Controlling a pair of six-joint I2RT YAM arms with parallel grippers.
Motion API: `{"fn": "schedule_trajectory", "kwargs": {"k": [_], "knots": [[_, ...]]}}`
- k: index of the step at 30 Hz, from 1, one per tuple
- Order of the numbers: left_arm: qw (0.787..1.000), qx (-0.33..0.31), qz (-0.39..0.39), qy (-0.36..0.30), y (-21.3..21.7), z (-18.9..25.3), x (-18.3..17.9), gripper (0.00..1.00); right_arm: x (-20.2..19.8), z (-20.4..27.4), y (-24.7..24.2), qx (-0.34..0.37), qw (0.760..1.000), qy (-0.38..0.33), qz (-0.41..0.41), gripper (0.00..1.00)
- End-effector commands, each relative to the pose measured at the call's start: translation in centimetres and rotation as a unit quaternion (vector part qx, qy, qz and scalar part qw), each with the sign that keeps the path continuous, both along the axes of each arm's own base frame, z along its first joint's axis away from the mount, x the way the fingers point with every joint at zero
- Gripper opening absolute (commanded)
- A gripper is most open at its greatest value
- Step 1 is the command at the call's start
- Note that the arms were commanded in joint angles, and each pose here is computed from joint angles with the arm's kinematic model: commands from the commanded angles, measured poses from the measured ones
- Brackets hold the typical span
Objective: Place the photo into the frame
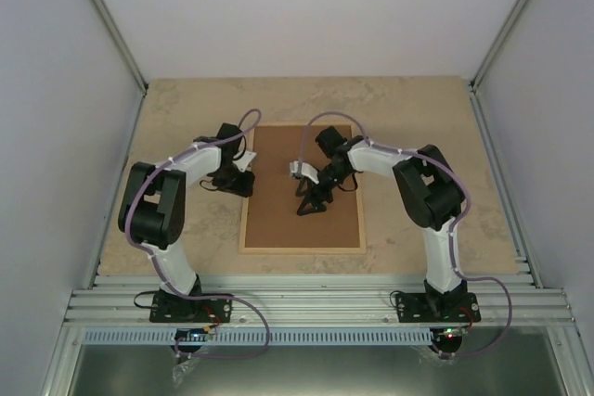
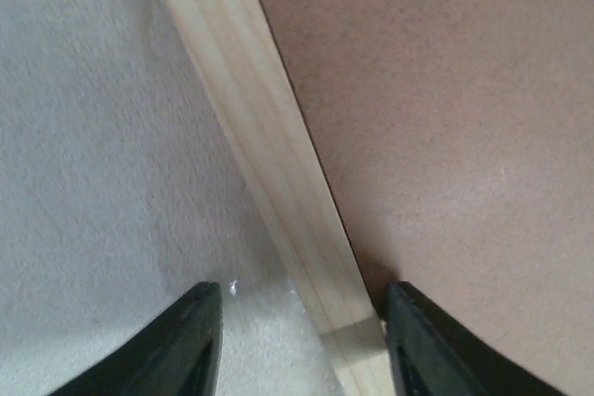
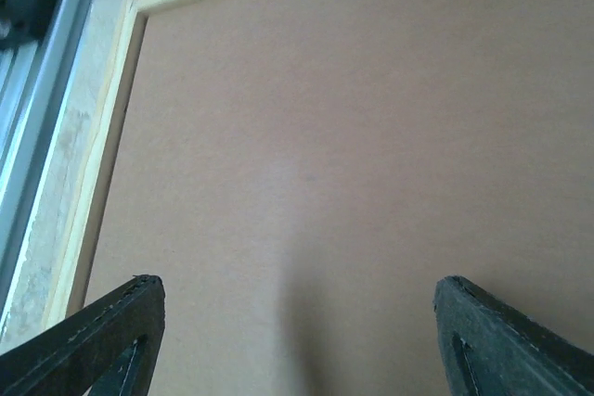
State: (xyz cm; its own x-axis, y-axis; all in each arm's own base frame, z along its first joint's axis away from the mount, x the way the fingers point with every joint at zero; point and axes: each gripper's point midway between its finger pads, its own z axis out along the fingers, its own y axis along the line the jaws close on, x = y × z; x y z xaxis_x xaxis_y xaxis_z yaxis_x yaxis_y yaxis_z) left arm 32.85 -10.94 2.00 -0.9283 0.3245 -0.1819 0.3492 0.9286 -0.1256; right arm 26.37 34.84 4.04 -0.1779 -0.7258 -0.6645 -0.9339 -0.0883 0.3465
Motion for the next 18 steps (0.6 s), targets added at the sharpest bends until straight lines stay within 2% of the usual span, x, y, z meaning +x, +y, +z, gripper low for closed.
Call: {"fn": "schedule_trajectory", "kwargs": {"k": [1,4,8,11,14,18], "knots": [[1.0,0.006,-0.016,0.021,0.9,1.0,-0.4,0.55,5.2,5.0,-0.3,0.043,0.998,-0.009,-0.052,0.8],[0.998,-0.045,0.038,-0.011,0.4,3.5,4.2,0.65,10.9,6.7,-0.5,0.046,0.991,-0.075,-0.104,0.79],[0.991,-0.07,0.108,-0.043,0.6,5.1,10.6,0.68,15.8,4.6,-0.6,-0.006,0.982,-0.119,-0.144,0.77],[0.988,-0.062,0.118,-0.072,0.8,5.7,14.0,0.69,18.4,4.3,-0.4,-0.01,0.977,-0.103,-0.187,0.76],[0.986,-0.063,0.125,-0.09,0.9,6.0,16.6,0.69,19.4,4.1,0.1,0.002,0.973,-0.068,-0.22,0.74],[0.984,-0.069,0.131,-0.102,1.0,5.8,19.2,0.69,20.7,2.8,0.6,-0.001,0.97,-0.063,-0.236,0.72]]}}
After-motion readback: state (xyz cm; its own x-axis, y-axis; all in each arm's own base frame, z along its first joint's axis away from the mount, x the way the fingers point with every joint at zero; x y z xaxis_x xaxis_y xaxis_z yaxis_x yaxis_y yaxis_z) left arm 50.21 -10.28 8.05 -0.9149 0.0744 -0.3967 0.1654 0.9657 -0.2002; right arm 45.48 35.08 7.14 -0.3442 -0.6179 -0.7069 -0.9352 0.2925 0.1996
